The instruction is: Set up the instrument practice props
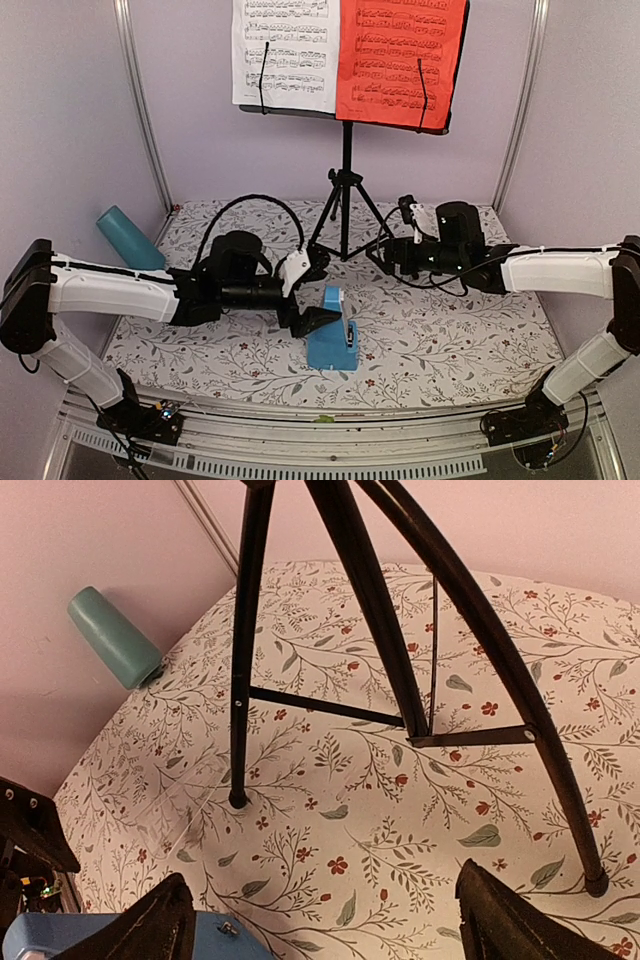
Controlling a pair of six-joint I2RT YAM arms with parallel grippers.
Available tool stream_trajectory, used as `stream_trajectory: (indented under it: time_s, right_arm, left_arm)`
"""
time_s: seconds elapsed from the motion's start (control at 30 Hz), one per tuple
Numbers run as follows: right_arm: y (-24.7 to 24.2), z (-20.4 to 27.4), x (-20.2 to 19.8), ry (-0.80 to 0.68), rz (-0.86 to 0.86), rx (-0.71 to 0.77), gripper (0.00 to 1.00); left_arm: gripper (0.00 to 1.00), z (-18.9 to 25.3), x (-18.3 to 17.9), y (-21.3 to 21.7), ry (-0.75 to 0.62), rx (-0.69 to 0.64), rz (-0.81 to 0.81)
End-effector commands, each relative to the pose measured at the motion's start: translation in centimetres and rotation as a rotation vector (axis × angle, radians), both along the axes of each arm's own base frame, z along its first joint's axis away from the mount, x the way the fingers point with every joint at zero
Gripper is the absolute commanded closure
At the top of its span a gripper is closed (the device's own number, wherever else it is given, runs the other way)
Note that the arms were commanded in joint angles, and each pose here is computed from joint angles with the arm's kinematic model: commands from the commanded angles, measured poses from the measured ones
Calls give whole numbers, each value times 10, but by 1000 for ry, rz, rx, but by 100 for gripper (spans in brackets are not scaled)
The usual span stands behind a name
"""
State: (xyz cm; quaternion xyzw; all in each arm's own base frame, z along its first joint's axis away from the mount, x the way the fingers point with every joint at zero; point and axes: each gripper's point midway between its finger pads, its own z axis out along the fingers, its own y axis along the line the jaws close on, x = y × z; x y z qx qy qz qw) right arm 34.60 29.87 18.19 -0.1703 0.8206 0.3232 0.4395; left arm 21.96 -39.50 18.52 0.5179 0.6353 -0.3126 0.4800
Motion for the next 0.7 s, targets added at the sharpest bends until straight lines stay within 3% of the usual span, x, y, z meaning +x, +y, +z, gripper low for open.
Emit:
stream_trajectory:
  time_s: [0.0,0.1,0.13,0.33,0.5,0.67]
  right_arm:
    - [-15,6,-4,-13,-46,-7,7]
    - [-20,9,-8,-18,-57,-2,5]
    - [-22,10,-10,-20,-61,-1,0]
    - [-37,15,-15,-35,-110,-6,1]
    - [-63,25,-14,-68,-231,-17,1]
    - [-98,27,-4,-89,-364,-32,1]
  left_arm:
    - [4,15,4,-2,-43,-49,23]
    - [4,21,4,-2,-48,-65,23]
    - [4,24,4,-1,-50,-70,23]
    - [4,40,-2,12,-50,-111,50]
    - [4,60,2,39,-38,-182,169]
    - [4,66,25,82,2,-230,407]
